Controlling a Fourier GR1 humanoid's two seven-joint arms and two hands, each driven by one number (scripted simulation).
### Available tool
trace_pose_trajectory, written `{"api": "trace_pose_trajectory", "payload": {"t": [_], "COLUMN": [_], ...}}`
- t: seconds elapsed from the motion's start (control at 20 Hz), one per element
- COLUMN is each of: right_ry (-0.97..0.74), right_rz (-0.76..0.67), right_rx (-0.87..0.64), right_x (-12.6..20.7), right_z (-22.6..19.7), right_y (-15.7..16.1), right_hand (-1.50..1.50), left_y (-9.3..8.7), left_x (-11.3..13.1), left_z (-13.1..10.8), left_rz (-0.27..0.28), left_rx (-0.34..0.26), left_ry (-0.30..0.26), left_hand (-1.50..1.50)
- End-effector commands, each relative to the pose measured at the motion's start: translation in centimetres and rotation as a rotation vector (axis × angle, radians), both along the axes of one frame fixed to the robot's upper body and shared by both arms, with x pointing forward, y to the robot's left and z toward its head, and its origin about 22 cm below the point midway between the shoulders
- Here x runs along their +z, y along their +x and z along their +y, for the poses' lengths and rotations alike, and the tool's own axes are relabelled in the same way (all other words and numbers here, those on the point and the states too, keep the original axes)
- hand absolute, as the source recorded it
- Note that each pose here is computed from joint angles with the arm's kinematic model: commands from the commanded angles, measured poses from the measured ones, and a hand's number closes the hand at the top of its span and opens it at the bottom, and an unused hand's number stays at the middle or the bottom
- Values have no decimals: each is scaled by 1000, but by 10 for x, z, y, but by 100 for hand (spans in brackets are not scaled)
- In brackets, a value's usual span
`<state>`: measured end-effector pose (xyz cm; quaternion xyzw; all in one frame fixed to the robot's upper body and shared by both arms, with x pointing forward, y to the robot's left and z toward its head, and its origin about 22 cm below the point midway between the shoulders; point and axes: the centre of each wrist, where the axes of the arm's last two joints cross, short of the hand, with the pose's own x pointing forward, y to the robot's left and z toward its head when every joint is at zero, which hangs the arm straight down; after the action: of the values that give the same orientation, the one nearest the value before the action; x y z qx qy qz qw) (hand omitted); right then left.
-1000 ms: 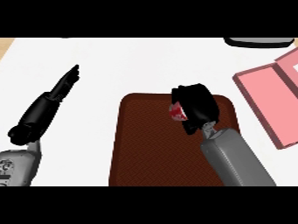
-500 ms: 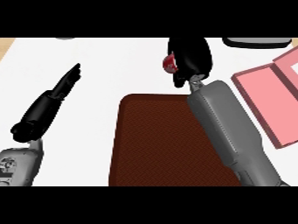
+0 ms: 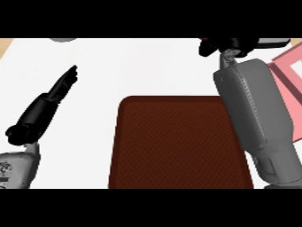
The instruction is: Pick the can from the tray and place it in the cardboard box
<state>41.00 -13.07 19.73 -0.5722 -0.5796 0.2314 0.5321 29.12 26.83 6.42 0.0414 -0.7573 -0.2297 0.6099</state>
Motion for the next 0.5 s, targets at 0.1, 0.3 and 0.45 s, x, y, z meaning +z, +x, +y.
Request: {"api": "trace_pose_trajectory", "payload": {"t": [0.1,0.3,0.45], "right_ry": [100,107,-9], "right_rz": [-80,-75,46], "right_rx": [-192,-233,-266], "right_x": [29,19,22], "right_z": [-59,-122,-147], "right_y": [10,9,9], "right_hand": [150,150,150], "left_y": [-1,-2,-4], "left_x": [-4,8,5], "left_z": [17,0,2], "left_rz": [-8,-7,9], "left_rx": [9,-13,5], "left_ry": [0,-6,-3], "left_hand": [0,0,0]}}
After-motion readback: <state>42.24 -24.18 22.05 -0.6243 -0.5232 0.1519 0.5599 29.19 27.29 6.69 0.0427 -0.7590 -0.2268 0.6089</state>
